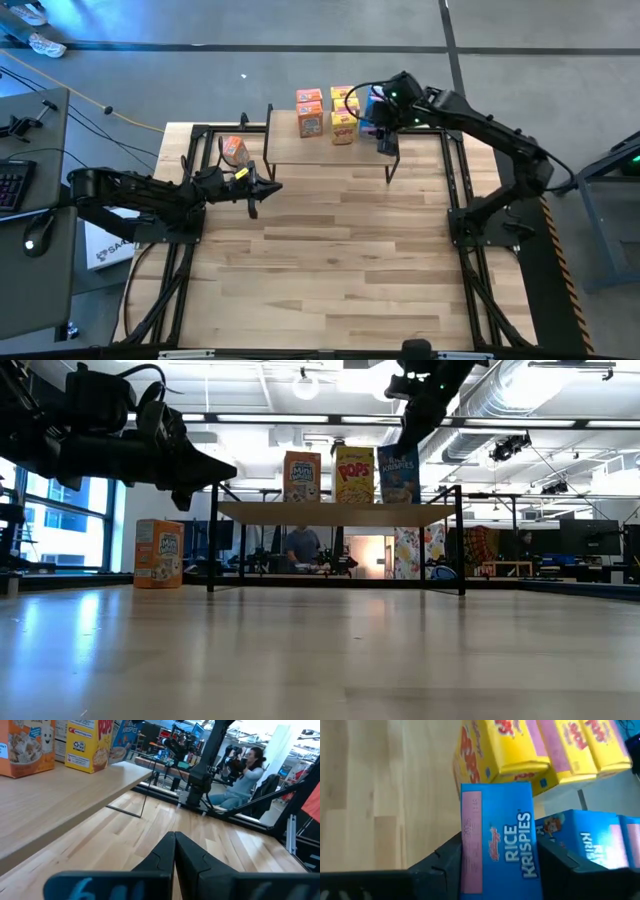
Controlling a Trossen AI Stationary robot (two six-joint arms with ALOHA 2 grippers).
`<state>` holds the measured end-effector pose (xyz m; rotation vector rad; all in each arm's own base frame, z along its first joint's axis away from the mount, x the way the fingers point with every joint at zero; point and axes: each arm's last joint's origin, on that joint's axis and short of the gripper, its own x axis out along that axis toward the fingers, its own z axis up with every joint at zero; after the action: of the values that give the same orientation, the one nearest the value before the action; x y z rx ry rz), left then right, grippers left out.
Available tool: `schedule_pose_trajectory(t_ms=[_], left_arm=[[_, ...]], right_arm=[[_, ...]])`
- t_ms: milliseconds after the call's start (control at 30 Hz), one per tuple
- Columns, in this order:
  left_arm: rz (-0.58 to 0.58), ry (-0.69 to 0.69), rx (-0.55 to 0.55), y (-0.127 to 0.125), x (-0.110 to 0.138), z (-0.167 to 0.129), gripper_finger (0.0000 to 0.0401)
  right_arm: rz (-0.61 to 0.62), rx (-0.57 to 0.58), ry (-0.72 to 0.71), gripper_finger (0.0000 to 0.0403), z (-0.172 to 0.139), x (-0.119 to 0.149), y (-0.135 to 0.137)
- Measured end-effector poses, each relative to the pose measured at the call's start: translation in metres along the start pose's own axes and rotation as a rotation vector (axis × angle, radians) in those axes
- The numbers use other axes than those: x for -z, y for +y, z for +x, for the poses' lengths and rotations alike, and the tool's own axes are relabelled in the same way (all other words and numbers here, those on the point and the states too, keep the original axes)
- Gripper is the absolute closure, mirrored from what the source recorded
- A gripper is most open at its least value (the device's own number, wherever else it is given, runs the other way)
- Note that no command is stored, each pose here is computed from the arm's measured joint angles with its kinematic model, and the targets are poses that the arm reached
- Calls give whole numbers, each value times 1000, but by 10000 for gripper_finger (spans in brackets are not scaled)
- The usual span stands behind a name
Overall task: Stack cereal on shelf
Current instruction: Put the blue cereal box on the shelf aligned with the other blue cereal box
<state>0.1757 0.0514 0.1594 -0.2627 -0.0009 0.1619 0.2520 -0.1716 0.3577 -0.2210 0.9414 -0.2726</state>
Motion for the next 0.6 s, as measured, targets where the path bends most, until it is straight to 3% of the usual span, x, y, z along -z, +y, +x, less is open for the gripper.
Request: schedule_pose_trajectory(t_ms=[367,600], left_arm=[[-1,0,0,0,0,0,396],[0,1,0,0,0,0,384]], right_arm=[[6,58,15,192,0,-1,-2],[9,75,15,187,-5,-1,0]])
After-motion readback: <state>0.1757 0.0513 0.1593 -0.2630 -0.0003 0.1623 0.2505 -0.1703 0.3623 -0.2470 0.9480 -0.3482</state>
